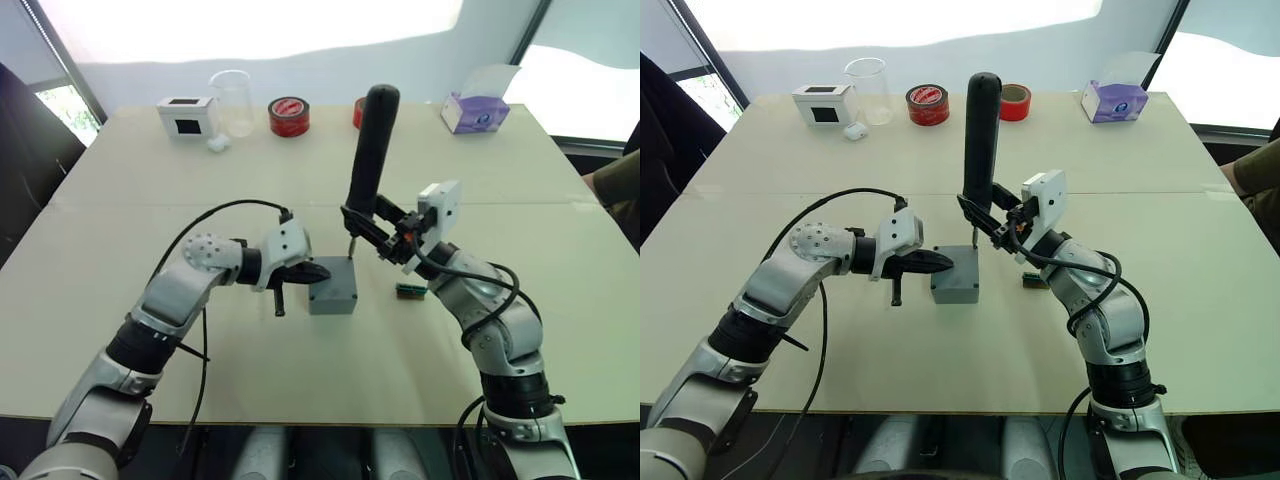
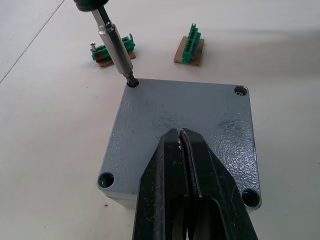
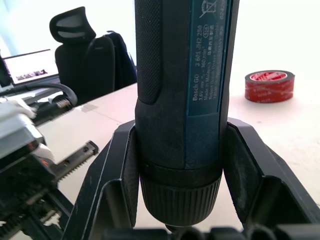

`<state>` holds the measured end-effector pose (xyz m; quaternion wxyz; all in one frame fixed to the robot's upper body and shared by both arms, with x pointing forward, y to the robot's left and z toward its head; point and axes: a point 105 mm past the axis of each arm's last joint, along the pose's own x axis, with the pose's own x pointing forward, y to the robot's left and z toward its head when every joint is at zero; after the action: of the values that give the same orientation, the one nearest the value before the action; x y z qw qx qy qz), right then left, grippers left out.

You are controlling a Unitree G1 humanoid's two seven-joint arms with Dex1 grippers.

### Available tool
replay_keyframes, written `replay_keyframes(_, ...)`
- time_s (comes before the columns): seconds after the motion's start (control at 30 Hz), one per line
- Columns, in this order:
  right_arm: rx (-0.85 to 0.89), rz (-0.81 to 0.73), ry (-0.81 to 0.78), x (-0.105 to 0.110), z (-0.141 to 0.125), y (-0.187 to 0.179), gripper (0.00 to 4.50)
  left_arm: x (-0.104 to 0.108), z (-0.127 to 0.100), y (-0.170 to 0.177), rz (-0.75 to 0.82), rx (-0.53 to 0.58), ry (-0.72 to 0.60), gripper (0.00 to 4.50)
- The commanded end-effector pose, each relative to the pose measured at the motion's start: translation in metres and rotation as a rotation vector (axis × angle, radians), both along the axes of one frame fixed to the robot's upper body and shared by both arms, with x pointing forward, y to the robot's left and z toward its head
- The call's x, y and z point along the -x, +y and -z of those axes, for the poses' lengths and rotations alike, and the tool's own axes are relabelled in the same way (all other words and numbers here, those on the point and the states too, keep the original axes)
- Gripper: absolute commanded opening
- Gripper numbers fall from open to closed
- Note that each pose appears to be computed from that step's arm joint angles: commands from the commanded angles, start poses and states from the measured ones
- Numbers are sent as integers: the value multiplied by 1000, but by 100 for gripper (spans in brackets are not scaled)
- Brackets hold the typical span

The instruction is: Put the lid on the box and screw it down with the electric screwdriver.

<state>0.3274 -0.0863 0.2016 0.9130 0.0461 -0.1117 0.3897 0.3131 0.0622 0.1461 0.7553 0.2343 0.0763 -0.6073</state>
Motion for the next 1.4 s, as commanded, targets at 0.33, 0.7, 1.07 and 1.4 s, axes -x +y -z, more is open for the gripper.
replay_keyframes(0.33, 42, -40, 11, 11, 18, 7, 176, 4, 7, 2, 9, -21, 26, 0)
replay_keyframes(0.7, 67, -23, 108, 10, 44, 6, 176, 7, 12, 3, -7, -20, 33, 0)
replay_keyframes(1.07, 100, -19, 159, 9, 61, 3, 176, 6, 15, 5, -29, -20, 27, 0)
replay_keyframes(1.4, 144, 6, 201, 5, 72, 1, 176, 3, 15, 7, -33, -30, 22, 0)
